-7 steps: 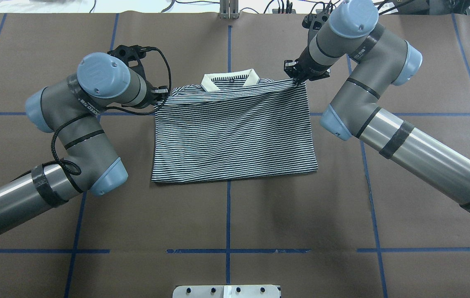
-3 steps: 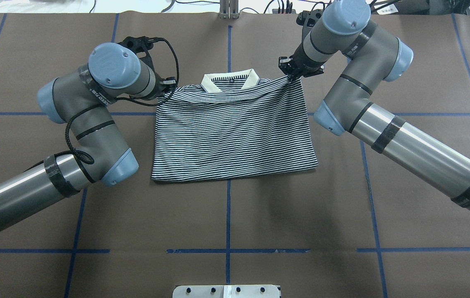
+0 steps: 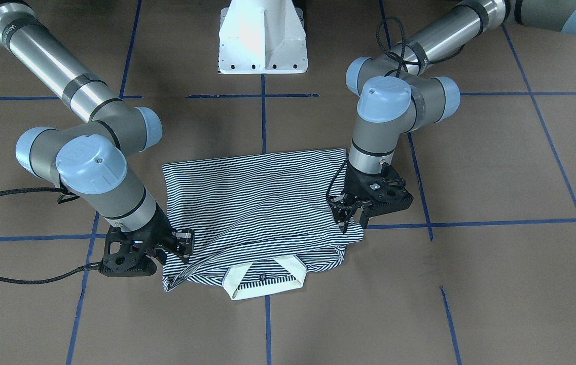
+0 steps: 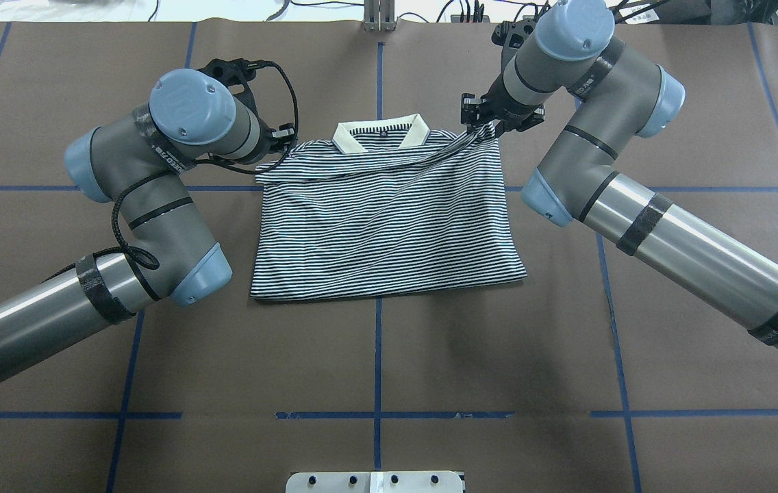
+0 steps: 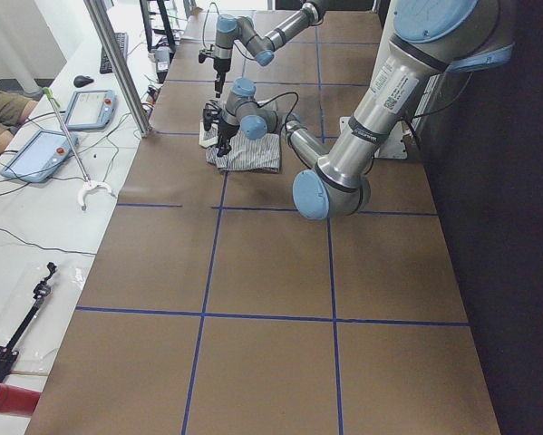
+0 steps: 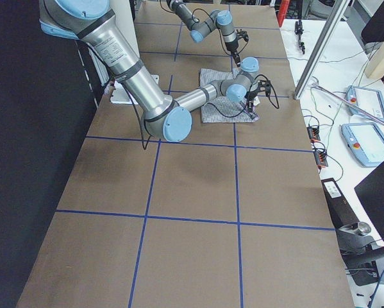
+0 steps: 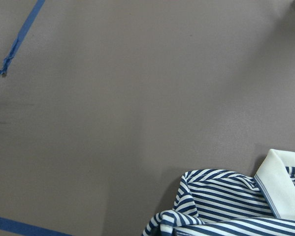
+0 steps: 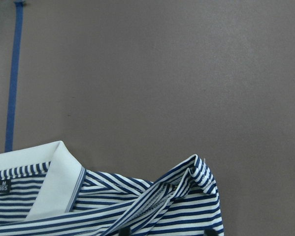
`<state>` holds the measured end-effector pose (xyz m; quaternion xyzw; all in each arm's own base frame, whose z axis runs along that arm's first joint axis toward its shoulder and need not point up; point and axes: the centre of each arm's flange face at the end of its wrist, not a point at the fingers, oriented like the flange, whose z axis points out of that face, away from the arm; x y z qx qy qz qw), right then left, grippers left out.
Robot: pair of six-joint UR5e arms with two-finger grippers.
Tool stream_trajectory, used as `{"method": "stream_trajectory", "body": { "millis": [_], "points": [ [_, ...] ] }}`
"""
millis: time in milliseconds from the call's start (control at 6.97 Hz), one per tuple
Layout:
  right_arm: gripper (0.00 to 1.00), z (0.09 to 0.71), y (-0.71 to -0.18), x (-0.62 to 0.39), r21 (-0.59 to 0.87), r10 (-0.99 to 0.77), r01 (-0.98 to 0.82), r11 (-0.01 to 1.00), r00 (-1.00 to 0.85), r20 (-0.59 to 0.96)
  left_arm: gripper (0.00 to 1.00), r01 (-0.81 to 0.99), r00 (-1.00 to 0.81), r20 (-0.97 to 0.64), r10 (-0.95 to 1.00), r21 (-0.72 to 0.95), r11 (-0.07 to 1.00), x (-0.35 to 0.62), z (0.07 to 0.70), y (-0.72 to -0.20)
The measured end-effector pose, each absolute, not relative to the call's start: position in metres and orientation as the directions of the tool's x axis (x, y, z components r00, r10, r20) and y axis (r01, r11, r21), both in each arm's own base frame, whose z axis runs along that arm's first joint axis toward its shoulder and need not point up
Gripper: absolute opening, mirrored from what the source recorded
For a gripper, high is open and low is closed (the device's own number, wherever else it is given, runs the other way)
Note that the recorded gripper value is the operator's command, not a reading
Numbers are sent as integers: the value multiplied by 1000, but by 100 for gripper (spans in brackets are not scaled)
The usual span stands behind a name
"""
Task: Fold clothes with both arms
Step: 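Lay the hem down beside the collar and open both grippers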
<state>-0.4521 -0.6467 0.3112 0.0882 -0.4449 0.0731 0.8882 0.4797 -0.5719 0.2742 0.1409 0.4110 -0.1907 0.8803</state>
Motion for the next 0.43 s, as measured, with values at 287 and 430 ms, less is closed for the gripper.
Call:
{"method": "stream_trajectory", "body": {
  "millis": [287, 430],
  "points": [
    [100, 310, -638, -447, 70, 48, -183, 981, 572, 819, 100, 454, 587, -779, -220, 92, 886, 474, 270, -575],
    [100, 319, -619, -439, 45, 56, -165, 985, 559, 827, 100, 455, 578, -787, -214, 93, 886, 472, 261, -574]
  ]
}}
